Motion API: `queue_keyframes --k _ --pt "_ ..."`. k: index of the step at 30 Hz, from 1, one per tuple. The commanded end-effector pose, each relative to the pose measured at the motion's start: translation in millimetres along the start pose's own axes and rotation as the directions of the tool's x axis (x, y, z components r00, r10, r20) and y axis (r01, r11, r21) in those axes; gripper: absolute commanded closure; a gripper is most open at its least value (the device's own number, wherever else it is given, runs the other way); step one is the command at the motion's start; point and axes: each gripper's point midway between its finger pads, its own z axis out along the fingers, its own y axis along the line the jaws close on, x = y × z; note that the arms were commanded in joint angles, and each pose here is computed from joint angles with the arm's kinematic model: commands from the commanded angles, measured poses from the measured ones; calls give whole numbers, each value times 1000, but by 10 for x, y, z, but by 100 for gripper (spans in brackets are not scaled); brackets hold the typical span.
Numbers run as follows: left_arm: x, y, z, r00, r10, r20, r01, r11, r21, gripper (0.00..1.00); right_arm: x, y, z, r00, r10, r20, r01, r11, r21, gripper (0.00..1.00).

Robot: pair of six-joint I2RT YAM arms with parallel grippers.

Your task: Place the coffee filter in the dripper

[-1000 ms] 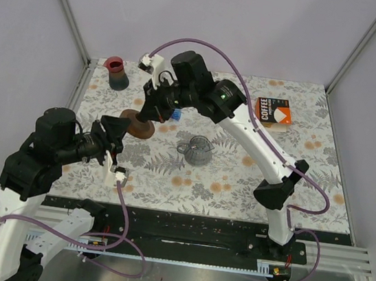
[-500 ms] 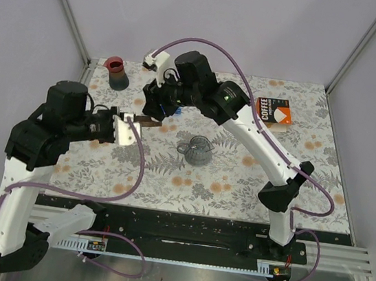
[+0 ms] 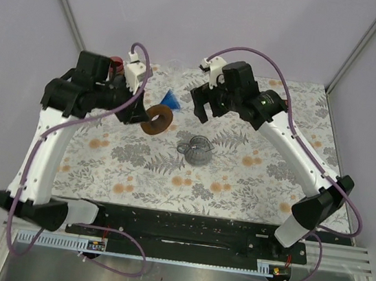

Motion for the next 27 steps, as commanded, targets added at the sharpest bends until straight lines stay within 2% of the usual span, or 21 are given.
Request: queue_keyframes --k 1,3,7,10,13,15,20,24,27 --pt "-349 -212 223 942 -334 -31 325 888 326 100 -65 262 -210 992 -29 124 49 986 -161 1" --pt "-376 -210 330 922 -381 -72 375 830 412 100 6 424 -283 988 -30 151 70 962 -264 2" --pt "-415 -112 534 934 -358 -26 326 817 475 100 36 663 -422 981 -41 190 115 910 -398 8" --pt "-430 -81 653 925 -380 -30 337 778 530 100 58 594 -369 988 -1 157 64 918 -391 10" --pt "-429 -1 824 887 -456 -74 416 719 557 100 172 307 -179 992 77 97 -42 944 -326 11" --pt "-431 86 963 875 -481 -62 431 713 553 100 240 128 -81 987 148 69 -119 942 -313 12" --pt "-289 119 1315 834 -542 -107 506 670 544 100 292 -251 34 924 380 47 -349 885 -310 25" --pt "-161 135 1615 806 -575 -140 555 651 518 100 415 -277 57 914 404 28 -376 873 -310 27" --pt "-28 70 1832 788 -585 -191 591 635 497 100 596 -294 107 906 423 -6 -408 870 -277 23"
